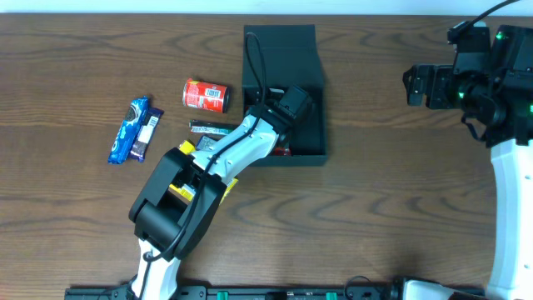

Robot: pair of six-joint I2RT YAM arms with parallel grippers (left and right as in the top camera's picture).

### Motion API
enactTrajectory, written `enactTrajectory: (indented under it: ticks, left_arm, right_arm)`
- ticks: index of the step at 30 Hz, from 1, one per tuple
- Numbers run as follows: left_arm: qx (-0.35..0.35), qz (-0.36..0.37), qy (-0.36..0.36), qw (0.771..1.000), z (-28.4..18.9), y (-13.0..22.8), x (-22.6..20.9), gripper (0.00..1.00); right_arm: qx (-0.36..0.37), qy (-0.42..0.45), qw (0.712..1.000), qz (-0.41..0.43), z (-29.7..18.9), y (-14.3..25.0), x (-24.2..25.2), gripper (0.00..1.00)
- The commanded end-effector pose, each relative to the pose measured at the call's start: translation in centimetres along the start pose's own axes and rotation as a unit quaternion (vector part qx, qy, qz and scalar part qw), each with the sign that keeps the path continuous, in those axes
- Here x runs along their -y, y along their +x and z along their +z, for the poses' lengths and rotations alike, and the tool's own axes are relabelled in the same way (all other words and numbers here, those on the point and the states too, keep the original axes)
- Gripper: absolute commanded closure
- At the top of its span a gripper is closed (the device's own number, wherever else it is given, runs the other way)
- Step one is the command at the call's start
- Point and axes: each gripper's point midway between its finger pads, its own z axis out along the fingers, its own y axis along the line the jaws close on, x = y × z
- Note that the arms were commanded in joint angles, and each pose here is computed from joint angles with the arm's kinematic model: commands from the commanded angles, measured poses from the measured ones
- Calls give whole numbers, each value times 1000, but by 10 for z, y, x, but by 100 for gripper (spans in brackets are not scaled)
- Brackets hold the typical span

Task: Pack container
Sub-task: 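Carry the red bag into the black box and lower it, then open the left gripper and withdraw it from the box, then grasp the yellow Hacks candy bag with the left gripper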

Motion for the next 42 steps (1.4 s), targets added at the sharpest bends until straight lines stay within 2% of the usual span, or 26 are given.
enactTrajectory:
  ticks: [1, 5, 8, 11, 14, 17, 22, 26, 32, 35, 42]
  left_arm:
    - [46, -5, 8, 999, -32, -32, -5, 94]
    - [129, -15, 20, 991, -96, -75, -17, 94]
    - [188, -45, -27, 981, -131, -97, -50, 94]
    - [194, -60, -71, 977, -143, -99, -82, 94]
    - [149, -86, -97, 980, -132, -84, -111, 94]
    - [102, -170, -126, 972, -117, -64, -150, 94]
    - [25, -211, -122, 969, -98, -39, -184, 94]
    - [-58, -278, -104, 953, -83, 0, -191, 94]
    - [-153, -300, -77, 938, -54, 62, -173, 94]
    - [-164, -308, -43, 936, -46, 76, -161, 94]
    - [-109, -330, -10, 938, -58, 84, -164, 94]
  right_arm:
    - [9, -3, 1000, 9, -6, -3, 0, 1]
    - [9, -3, 1000, 9, -6, -3, 0, 1]
    - [9, -3, 1000, 9, -6, -3, 0, 1]
    - [9, -3, 1000, 9, -6, -3, 0, 1]
    - [9, -3, 1000, 9, -6, -3, 0, 1]
    - [9, -3, 1000, 9, -6, -3, 0, 1]
    - [8, -3, 1000, 9, -6, -3, 0, 1]
    - [5, -3, 1000, 10, -6, -2, 0, 1]
    - [5, -3, 1000, 9, -6, -2, 0, 1]
    - [5, -3, 1000, 9, -6, -2, 0, 1]
    - [11, -3, 1000, 8, -5, -4, 0, 1]
